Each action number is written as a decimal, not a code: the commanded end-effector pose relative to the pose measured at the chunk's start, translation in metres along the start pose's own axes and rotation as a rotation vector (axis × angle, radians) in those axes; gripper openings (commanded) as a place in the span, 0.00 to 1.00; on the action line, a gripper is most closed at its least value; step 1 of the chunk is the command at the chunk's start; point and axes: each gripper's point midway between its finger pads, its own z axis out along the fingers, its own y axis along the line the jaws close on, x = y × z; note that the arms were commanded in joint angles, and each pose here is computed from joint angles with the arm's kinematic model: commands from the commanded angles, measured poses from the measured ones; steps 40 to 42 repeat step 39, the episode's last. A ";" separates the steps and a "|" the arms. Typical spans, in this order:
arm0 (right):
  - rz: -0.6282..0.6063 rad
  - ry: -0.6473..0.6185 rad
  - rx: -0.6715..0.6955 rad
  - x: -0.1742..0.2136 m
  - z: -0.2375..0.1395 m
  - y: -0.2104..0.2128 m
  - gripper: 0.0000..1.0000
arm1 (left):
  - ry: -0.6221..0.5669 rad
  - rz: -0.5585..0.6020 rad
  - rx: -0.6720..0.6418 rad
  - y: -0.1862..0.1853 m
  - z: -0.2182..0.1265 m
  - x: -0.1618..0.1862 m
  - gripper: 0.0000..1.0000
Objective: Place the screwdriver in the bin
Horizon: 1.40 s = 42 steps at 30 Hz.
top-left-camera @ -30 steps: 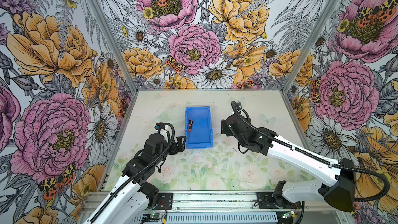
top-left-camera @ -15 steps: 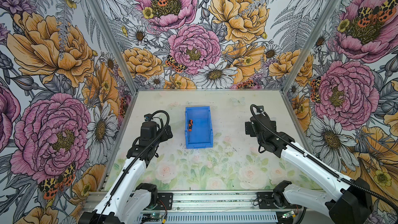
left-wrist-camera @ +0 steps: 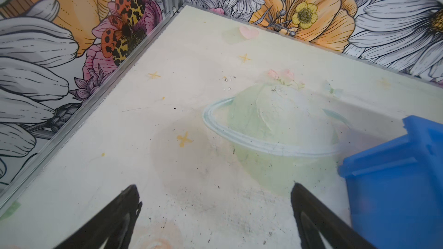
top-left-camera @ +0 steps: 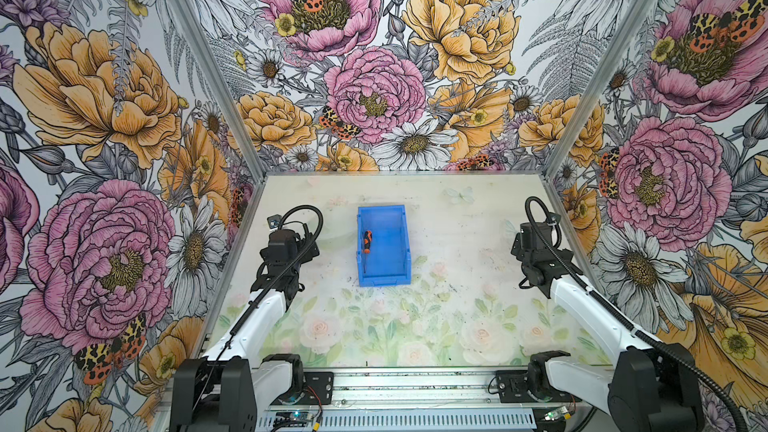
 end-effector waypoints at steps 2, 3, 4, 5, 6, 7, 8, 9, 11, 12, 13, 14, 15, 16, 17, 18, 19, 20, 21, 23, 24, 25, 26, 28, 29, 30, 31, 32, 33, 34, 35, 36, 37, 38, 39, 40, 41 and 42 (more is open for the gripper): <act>0.021 -0.122 -0.104 -0.011 0.013 0.011 0.99 | -0.120 0.031 -0.032 0.007 0.010 -0.013 0.99; 0.023 -0.151 -0.125 -0.011 0.015 0.013 0.99 | -0.136 0.047 -0.015 0.004 0.012 -0.012 0.99; 0.020 -0.172 -0.141 -0.010 0.016 0.015 0.99 | -0.152 0.061 -0.001 0.002 0.013 -0.011 0.99; 0.023 -0.202 -0.157 -0.011 0.019 0.017 0.99 | -0.184 0.069 0.018 -0.001 0.013 -0.012 0.99; 0.028 -0.223 -0.168 -0.011 0.022 0.019 0.99 | -0.195 0.072 0.026 -0.002 0.014 -0.014 0.99; 0.024 -0.228 -0.176 -0.011 0.025 0.022 0.99 | -0.207 0.080 0.036 -0.005 0.015 -0.016 0.99; 0.017 -0.224 -0.181 -0.011 0.029 0.025 0.99 | -0.241 0.090 0.055 -0.009 0.016 -0.021 0.99; 0.013 -0.220 -0.190 -0.011 0.032 0.029 0.99 | -0.263 0.099 0.076 -0.013 0.017 -0.024 0.99; 0.011 -0.241 -0.219 -0.012 0.032 0.034 0.99 | -0.300 0.114 0.113 -0.022 0.022 -0.031 0.99; 0.021 -0.260 -0.227 -0.015 0.033 0.035 0.99 | -0.302 0.123 0.137 -0.029 0.026 -0.033 0.99; 0.025 -0.269 -0.235 -0.018 0.035 0.036 0.99 | -0.305 0.125 0.140 -0.031 0.030 -0.035 0.99; 0.031 -0.279 -0.245 -0.022 0.038 0.038 0.99 | -0.308 0.122 0.149 -0.033 0.035 -0.034 0.99; 0.035 -0.276 -0.255 -0.026 0.043 0.041 0.99 | -0.308 0.125 0.165 -0.036 0.040 -0.029 0.99; 0.036 -0.277 -0.258 -0.029 0.047 0.043 0.99 | -0.305 0.132 0.177 -0.039 0.045 -0.024 0.99; 0.036 -0.278 -0.265 -0.032 0.053 0.046 0.99 | -0.315 0.141 0.194 -0.041 0.049 -0.018 0.99; 0.025 -0.273 -0.277 -0.031 0.059 0.052 0.99 | -0.319 0.139 0.198 -0.040 0.047 -0.016 0.99; -0.004 -0.258 -0.290 -0.030 0.062 0.059 0.99 | -0.317 0.130 0.184 -0.038 0.048 -0.017 0.99; -0.051 -0.254 -0.317 -0.028 0.061 0.071 1.00 | -0.322 0.130 0.184 -0.038 0.048 -0.017 0.99; -0.087 -0.264 -0.359 -0.025 0.059 0.081 0.99 | -0.324 0.130 0.184 -0.038 0.047 -0.017 0.99; -0.093 -0.275 -0.417 -0.023 0.055 0.086 1.00 | -0.324 0.131 0.182 -0.038 0.047 -0.017 0.99; -0.085 -0.277 -0.431 -0.022 0.055 0.086 0.99 | -0.325 0.131 0.180 -0.038 0.047 -0.017 0.99; -0.084 -0.284 -0.440 -0.022 0.054 0.086 0.99 | -0.328 0.132 0.180 -0.038 0.047 -0.018 0.99; -0.088 -0.291 -0.459 -0.020 0.052 0.088 0.99 | -0.326 0.134 0.180 -0.038 0.047 -0.017 0.99; -0.095 -0.330 -0.502 -0.015 0.047 0.091 1.00 | -0.325 0.137 0.182 -0.039 0.047 -0.017 0.99; -0.105 -0.332 -0.514 -0.012 0.047 0.093 0.99 | -0.325 0.137 0.181 -0.039 0.047 -0.017 0.99; -0.106 -0.334 -0.513 -0.012 0.047 0.093 0.99 | -0.324 0.138 0.181 -0.039 0.047 -0.016 0.99; -0.108 -0.337 -0.510 -0.012 0.046 0.093 1.00 | -0.325 0.140 0.180 -0.039 0.047 -0.017 0.99; -0.110 -0.336 -0.507 -0.011 0.046 0.094 0.99 | -0.326 0.140 0.181 -0.040 0.047 -0.017 0.99; -0.112 -0.341 -0.505 -0.012 0.046 0.094 0.99 | -0.325 0.141 0.180 -0.040 0.047 -0.016 0.99; -0.113 -0.339 -0.504 -0.012 0.046 0.094 1.00 | -0.324 0.141 0.183 -0.040 0.048 -0.017 0.99; -0.114 -0.339 -0.502 -0.011 0.046 0.094 1.00 | -0.318 0.138 0.192 -0.040 0.048 -0.017 0.99; -0.114 -0.340 -0.503 -0.012 0.046 0.094 0.99 | -0.320 0.137 0.192 -0.040 0.048 -0.017 0.99; -0.114 -0.341 -0.503 -0.012 0.046 0.094 1.00 | -0.324 0.141 0.189 -0.040 0.047 -0.017 0.99; -0.113 -0.344 -0.502 -0.011 0.045 0.094 1.00 | -0.324 0.145 0.191 -0.042 0.047 -0.016 0.99; -0.111 -0.349 -0.501 -0.012 0.044 0.093 1.00 | -0.325 0.150 0.193 -0.042 0.046 -0.016 0.99; -0.111 -0.349 -0.501 -0.012 0.044 0.093 1.00 | -0.325 0.150 0.193 -0.042 0.046 -0.016 0.99; -0.111 -0.349 -0.501 -0.012 0.044 0.093 1.00 | -0.325 0.150 0.193 -0.042 0.046 -0.016 0.99; -0.111 -0.349 -0.501 -0.012 0.044 0.093 1.00 | -0.325 0.150 0.193 -0.042 0.046 -0.016 0.99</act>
